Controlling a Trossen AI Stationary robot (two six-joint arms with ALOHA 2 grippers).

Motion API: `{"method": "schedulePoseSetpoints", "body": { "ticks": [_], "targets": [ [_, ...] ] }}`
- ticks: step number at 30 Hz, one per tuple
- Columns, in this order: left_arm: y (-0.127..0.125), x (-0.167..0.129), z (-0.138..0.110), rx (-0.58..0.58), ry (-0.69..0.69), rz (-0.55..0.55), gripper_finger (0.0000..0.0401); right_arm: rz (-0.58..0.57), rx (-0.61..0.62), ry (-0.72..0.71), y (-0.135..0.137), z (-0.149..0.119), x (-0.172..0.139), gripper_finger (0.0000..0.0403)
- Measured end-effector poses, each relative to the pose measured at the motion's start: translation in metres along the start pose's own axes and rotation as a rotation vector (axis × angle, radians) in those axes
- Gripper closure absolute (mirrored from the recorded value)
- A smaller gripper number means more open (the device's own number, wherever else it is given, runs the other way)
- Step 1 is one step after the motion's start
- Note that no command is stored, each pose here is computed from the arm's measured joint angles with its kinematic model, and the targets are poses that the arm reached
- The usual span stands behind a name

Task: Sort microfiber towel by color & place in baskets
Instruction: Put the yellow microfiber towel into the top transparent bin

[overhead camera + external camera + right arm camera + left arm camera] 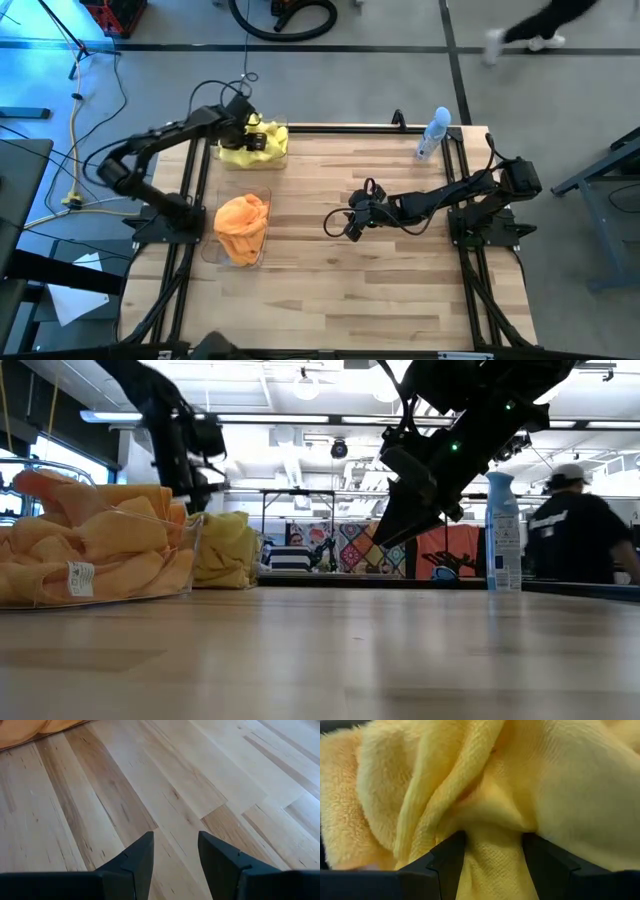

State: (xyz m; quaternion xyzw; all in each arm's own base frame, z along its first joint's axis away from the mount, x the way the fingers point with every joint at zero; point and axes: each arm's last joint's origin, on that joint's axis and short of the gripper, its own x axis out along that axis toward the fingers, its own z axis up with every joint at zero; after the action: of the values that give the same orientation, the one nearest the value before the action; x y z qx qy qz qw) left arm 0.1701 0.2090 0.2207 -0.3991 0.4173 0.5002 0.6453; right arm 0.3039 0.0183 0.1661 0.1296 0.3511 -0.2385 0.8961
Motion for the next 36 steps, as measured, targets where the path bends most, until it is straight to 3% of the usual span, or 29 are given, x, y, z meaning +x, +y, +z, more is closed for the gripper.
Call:
{"method": "schedulePoseSetpoints", "body": {
  "ticks": [7,13,18,27,36],
  "targets": [
    [0.001,0.045,0.006,-0.004,0.134,0.023,0.0213,0.000,-0.001,0.000,0.000,0.000,0.000,0.0254],
    [0.001,0.058,0.004,0.021,0.182,0.037,0.0213,0.001,-0.001,0.000,0.000,0.000,0.000,0.0254],
    [0.001,0.040,0.004,0.021,0.135,0.013,0.0213,0.001,-0.001,0.000,0.000,0.000,0.000,0.0254],
    [0.004,-0.023,-0.005,-0.011,-0.025,-0.078,0.0213,0.001,-0.001,0.000,0.000,0.000,0.000,0.0254],
    [-0.004,-0.057,0.001,-0.039,-0.300,-0.160,0.0213,0.001,-0.001,0.000,0.000,0.000,0.000,0.0254]
  ]
}}
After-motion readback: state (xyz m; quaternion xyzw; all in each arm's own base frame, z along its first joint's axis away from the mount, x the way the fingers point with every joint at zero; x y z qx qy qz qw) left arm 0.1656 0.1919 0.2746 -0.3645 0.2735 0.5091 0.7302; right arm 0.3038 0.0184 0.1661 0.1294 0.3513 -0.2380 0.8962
